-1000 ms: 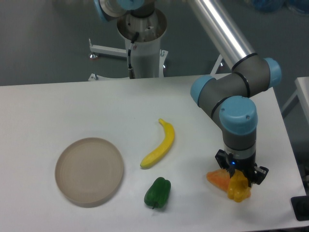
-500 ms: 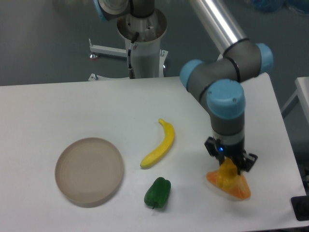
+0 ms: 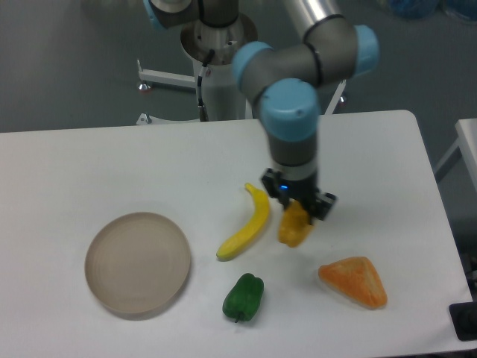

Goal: Place the yellow pepper on the plate
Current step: 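Carry the held yellow pepper across the table over the beige plate, then lower the yellow pepper onto the plate and open the gripper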

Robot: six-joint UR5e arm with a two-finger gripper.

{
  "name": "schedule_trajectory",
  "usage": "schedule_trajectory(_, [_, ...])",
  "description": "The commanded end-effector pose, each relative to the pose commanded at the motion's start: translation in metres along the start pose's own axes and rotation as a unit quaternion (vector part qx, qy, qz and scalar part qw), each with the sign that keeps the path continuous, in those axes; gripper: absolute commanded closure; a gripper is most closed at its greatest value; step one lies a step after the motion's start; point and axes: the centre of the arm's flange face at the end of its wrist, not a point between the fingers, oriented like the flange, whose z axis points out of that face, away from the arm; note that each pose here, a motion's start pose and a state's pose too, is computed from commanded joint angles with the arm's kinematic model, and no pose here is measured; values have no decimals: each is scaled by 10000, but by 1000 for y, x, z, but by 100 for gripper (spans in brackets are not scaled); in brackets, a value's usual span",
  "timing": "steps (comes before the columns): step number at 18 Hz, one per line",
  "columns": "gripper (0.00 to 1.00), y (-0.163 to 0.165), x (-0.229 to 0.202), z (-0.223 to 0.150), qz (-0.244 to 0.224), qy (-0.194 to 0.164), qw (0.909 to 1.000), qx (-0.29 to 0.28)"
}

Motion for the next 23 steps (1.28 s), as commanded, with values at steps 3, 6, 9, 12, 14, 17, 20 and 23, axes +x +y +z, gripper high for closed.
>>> schedule_trajectory(3, [43, -24, 44, -1, -416, 54, 9991, 58])
schedule_trajectory(6, [43, -46, 87, 1, -415, 140, 9990, 86])
schedule_trajectory(9, [42, -63, 121, 10, -394, 183, 9990, 52])
schedule_trajectory(12, [39, -77, 157, 24, -142, 219, 9996, -55])
schedule_trajectory(14, [39, -84, 179, 34, 30, 213, 9997, -135])
schedule_trajectory(17, [39, -91, 202, 45, 203, 234, 9993, -211])
schedule_trajectory(20, [39, -96, 218, 51, 318, 262, 9988, -250])
schedule_trajectory(23, [40, -98, 221, 58, 339, 295, 9986, -293])
